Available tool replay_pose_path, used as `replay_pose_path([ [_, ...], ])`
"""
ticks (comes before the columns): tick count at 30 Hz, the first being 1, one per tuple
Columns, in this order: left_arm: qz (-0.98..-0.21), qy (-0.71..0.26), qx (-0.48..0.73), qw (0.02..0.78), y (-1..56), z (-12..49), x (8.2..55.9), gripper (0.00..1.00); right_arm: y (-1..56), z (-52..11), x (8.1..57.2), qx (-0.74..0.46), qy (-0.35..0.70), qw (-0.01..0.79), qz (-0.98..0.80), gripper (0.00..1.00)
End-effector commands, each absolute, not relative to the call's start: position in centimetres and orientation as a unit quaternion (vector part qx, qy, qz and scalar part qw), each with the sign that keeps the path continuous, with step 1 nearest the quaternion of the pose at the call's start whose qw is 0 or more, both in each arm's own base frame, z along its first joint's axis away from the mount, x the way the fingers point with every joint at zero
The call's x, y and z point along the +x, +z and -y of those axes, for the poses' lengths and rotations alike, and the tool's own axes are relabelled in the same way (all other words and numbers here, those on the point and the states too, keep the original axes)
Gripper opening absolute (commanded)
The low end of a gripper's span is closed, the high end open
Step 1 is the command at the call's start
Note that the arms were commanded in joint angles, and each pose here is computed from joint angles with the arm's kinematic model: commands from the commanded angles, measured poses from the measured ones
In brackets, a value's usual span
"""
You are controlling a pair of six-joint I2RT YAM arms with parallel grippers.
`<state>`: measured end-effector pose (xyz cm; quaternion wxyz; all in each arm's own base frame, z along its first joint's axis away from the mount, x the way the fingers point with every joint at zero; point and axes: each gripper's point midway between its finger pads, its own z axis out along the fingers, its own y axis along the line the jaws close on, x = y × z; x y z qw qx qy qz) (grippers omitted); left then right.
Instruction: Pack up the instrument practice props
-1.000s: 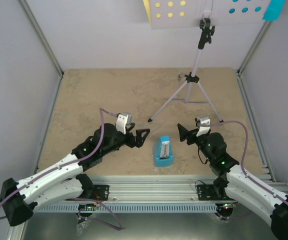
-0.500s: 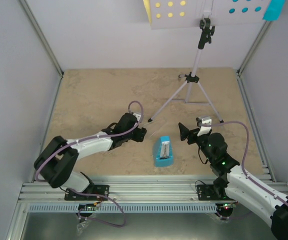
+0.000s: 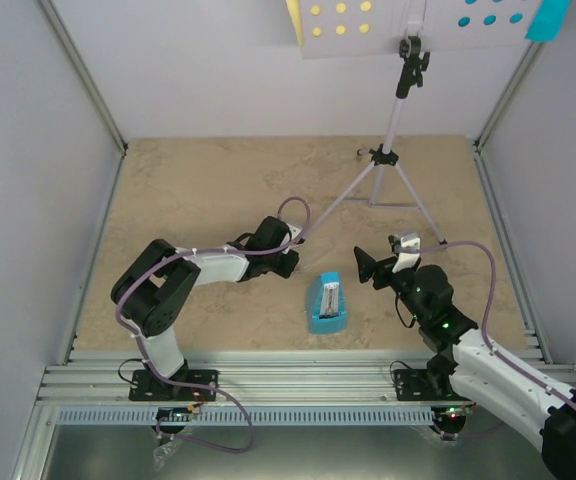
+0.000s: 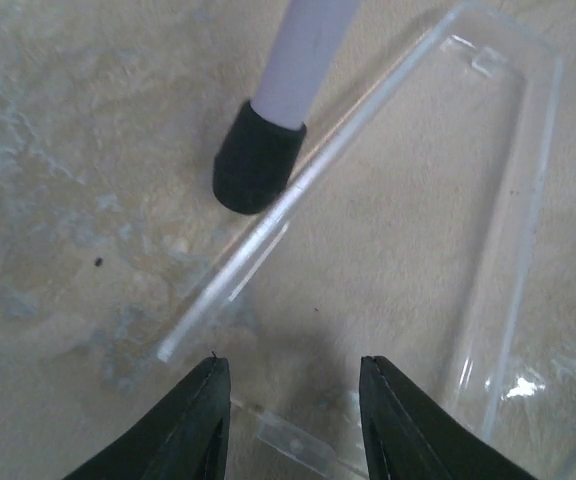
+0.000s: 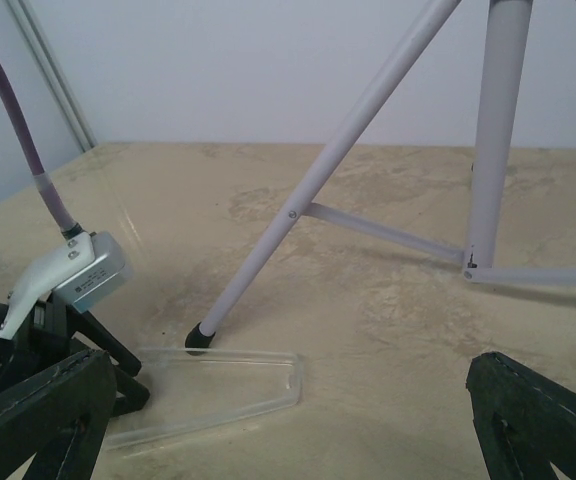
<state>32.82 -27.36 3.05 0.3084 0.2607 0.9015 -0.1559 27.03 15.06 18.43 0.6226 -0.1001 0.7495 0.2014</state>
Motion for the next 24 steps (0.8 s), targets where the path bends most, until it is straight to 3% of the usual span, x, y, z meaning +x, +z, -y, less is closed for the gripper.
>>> replay_pose_path([
  [1,-0.893,-0.169,0.285,0.306,3.1,28.1,32.6,0.35,19.5,-15.4,27.3,-0.099,0.213,0.630,-0.740,0.98],
  [4,-0.889,-0.168,0.293,0.308,3.1,28.1,32.5,0.29,19.4,-15.5,27.3,-0.102,0.216,0.629,-0.740,0.98],
  [11,-0.887,-0.138,0.294,0.329,4.0,27.3,33.3,0.31,19.3,-15.6,27.2,-0.104,0.218,0.628,-0.739,0.98],
  [13,-0.879,-0.140,0.291,0.351,5.3,27.1,33.5,0.36,19.3,-15.7,27.2,-0.105,0.219,0.628,-0.739,0.98],
  [18,-0.862,-0.159,0.306,0.371,7.2,27.2,33.4,0.61,19.3,-15.9,27.2,-0.109,0.223,0.626,-0.739,0.98],
  [24,-0.867,-0.184,0.307,0.347,6.2,27.8,34.7,0.66,19.5,-16.2,26.9,-0.117,0.230,0.629,-0.734,0.98],
])
